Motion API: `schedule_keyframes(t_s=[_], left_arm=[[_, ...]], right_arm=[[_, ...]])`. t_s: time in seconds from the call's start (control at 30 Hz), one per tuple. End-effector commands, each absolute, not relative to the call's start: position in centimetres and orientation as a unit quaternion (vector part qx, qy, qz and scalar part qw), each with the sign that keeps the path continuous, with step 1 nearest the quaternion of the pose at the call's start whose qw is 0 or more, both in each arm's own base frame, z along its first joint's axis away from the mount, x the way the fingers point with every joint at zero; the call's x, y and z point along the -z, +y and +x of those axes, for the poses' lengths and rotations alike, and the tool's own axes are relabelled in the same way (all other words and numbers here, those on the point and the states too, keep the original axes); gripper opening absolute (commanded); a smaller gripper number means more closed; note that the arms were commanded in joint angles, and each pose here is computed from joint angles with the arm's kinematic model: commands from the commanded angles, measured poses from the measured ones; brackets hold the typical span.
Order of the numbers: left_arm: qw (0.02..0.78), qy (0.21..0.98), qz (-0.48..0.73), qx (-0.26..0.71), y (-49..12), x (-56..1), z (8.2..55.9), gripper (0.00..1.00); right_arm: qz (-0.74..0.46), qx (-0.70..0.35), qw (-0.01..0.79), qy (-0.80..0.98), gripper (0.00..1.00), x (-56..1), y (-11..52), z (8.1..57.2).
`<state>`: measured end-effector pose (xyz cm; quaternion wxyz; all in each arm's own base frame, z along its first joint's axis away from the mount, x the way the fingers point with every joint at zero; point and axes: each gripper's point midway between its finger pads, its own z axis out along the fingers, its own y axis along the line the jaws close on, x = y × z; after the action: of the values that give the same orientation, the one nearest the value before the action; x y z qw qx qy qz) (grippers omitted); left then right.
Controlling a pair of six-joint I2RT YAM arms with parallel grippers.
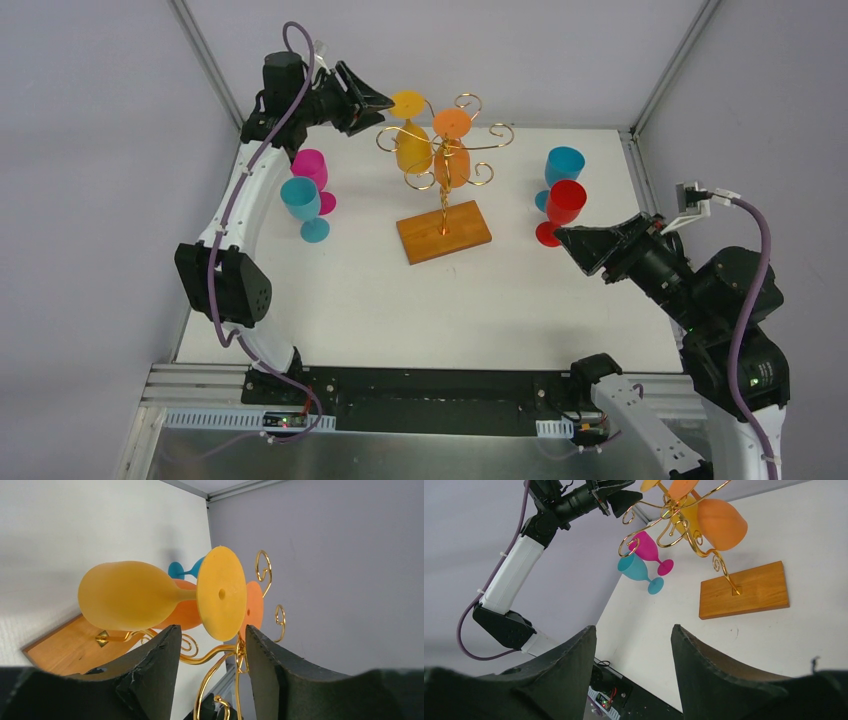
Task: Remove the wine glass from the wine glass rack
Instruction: Pick up the wine glass from the wine rack.
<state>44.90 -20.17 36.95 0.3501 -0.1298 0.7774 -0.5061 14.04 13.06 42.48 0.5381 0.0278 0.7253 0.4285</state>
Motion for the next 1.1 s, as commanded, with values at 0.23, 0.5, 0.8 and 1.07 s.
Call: schedule_keyframes(t_s=[0.23, 0.5, 0.8, 1.07], left_arm=[[0.378, 0.743, -0.121, 0.539, -20.2, -40.0, 46.5, 0.44], [0.369, 0.741, -0.128, 0.546, -20.5, -39.3, 47.2, 0.39], [0.359, 0.73, -0.13, 0.567, -21.0, -39.3, 47.6, 0.27], [0.35, 0.726, -0.125, 0.578, -21.3, -38.6, 47.6, 0.11]], right_arm=[[0.013, -0.452, 0.548, 0.704, 0.6, -44.1, 13.5, 13.2], [0.015, -0.452, 0.546, 0.705, 0.6, -43.9, 13.5, 13.3], [0.013, -0.449, 0.547, 0.706, 0.59, -43.8, 13.5, 13.4], [0.012, -0.451, 0.547, 0.705, 0.59, -43.9, 13.5, 13.3]])
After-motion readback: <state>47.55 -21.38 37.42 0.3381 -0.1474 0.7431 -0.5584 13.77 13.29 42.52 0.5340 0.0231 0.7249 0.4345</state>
